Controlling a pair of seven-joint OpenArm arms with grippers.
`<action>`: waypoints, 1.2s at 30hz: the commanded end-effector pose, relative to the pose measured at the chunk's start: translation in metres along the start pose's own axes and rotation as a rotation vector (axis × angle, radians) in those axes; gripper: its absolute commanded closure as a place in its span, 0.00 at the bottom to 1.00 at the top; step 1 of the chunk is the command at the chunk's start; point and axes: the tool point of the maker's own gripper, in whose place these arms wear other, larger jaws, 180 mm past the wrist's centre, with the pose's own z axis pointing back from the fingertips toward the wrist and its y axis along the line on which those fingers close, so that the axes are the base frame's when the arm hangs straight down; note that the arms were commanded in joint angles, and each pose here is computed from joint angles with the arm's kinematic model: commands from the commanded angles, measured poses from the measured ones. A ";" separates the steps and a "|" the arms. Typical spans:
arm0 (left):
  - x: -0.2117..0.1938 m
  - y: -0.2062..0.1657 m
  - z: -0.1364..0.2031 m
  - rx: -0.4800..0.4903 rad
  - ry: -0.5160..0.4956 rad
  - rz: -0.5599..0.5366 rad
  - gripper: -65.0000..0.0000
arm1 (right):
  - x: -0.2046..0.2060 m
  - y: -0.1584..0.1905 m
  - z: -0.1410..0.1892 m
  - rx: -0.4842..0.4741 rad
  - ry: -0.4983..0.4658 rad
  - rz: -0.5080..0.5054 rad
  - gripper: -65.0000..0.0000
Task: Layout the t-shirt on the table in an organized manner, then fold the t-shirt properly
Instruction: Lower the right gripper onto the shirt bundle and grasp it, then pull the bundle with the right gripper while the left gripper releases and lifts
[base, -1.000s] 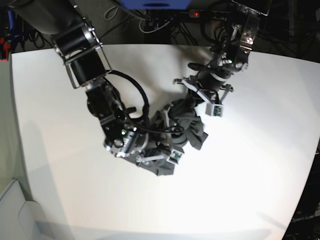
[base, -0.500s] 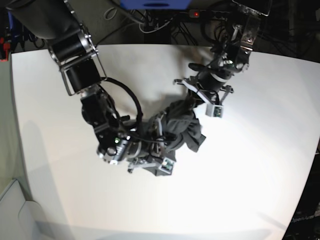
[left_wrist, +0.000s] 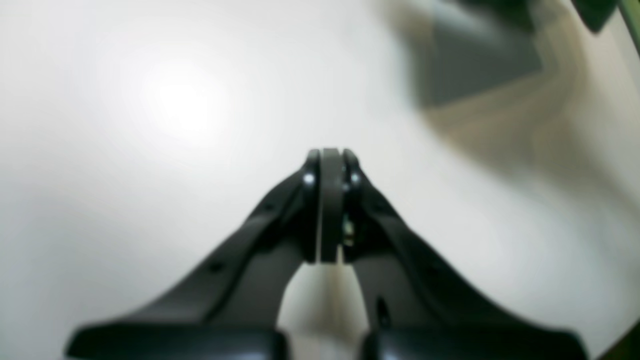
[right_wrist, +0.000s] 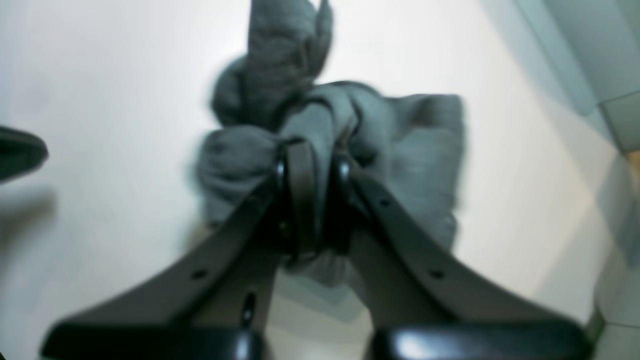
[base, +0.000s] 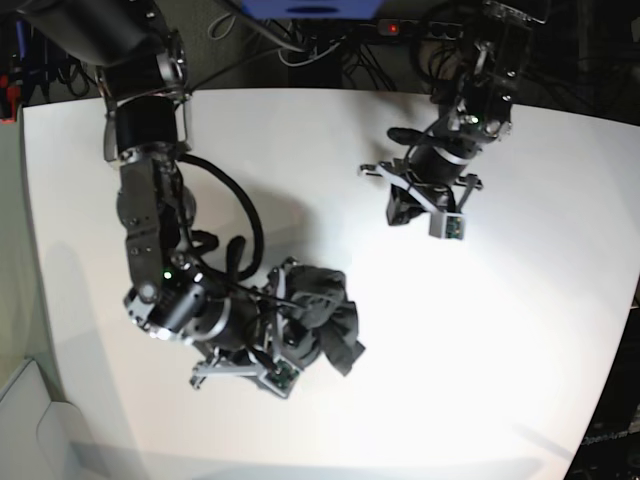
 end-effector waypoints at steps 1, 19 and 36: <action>0.011 -0.006 0.002 -0.020 -0.037 -0.006 0.99 | 0.027 -0.010 0.011 -0.032 -0.086 0.018 1.00; 0.012 -0.006 0.002 -0.022 -0.039 -0.007 0.99 | 0.016 0.020 0.036 -0.038 -0.022 0.022 1.00; 0.022 -0.012 0.010 -0.034 -0.069 -0.019 0.99 | 0.048 0.054 0.025 0.045 -0.049 0.107 1.00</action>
